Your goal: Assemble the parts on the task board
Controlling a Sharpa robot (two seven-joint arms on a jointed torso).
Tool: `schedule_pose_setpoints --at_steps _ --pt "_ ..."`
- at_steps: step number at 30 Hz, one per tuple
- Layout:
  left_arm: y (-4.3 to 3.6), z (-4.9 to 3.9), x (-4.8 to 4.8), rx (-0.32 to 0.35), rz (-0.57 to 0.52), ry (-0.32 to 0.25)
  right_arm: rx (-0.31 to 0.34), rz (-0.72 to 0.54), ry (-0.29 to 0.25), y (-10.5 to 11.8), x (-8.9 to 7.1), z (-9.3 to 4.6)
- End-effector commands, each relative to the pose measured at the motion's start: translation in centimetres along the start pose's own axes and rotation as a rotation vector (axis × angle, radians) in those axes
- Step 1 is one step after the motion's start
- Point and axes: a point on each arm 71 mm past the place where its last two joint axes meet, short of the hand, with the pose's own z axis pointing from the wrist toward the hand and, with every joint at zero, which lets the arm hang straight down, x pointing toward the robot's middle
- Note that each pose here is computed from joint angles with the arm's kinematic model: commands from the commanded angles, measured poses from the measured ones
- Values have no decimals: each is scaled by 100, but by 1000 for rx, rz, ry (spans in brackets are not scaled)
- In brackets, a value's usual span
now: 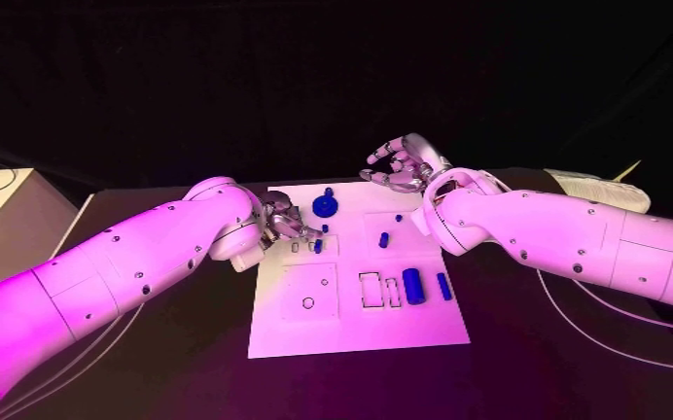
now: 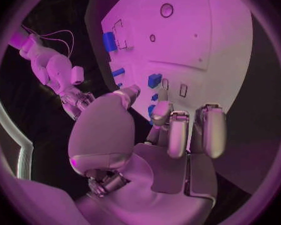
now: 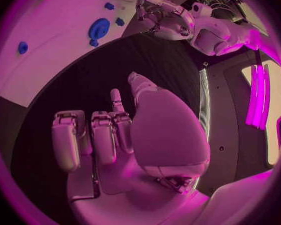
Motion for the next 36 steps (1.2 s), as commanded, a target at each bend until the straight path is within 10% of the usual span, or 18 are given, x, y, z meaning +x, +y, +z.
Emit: schedule_pose_setpoints --at_steps 1,36 --pt "-25 23 29 5 24 38 -1 -15 21 8 21 5" --pt "-45 182 106 4 3 67 4 -18 35 34 78 27"
